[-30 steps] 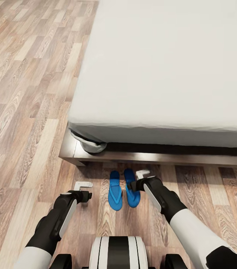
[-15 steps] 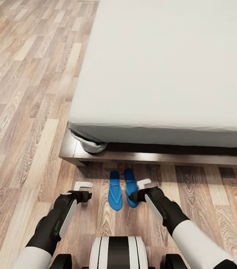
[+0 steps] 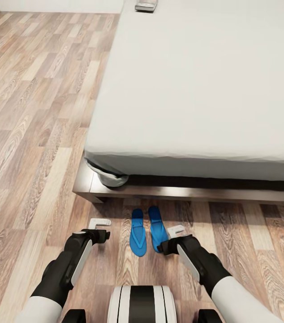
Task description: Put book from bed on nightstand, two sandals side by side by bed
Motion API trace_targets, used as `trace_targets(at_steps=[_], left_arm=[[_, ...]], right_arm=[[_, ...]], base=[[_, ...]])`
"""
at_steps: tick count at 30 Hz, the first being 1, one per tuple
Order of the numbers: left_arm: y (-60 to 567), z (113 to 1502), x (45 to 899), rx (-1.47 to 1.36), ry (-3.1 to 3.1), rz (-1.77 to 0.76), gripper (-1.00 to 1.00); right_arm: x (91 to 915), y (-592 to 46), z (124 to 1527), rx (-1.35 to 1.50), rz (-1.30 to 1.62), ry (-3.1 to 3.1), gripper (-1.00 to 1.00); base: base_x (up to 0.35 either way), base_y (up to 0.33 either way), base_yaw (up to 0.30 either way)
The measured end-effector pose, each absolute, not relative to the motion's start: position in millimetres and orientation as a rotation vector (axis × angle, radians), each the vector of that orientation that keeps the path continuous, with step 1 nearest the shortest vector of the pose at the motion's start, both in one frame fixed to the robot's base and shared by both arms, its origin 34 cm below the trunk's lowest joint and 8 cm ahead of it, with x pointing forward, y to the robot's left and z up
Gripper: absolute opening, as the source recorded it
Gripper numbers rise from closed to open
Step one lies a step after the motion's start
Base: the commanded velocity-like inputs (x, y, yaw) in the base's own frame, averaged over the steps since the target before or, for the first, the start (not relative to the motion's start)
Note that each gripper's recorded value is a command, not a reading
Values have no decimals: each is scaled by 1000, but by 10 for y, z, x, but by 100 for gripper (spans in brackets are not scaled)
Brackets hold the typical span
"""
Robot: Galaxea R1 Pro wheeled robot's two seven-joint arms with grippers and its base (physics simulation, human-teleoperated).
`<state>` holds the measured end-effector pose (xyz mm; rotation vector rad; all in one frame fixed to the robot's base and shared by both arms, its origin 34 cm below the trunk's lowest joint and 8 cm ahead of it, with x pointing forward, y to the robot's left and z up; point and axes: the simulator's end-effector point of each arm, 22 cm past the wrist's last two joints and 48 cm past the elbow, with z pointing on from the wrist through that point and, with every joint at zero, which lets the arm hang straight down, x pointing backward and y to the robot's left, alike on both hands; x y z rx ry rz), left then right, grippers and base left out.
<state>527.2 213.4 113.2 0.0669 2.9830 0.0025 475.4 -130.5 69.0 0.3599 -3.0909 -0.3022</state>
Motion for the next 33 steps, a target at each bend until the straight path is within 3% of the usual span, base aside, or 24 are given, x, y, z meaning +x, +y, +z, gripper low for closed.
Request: trace_targets(at_steps=[33], left_arm=[[2179,1138,5031,71,2999,25,100]], right_arm=[[4812,-1575,991,372,-245,-3175,100]], base=[[0,0,0]])
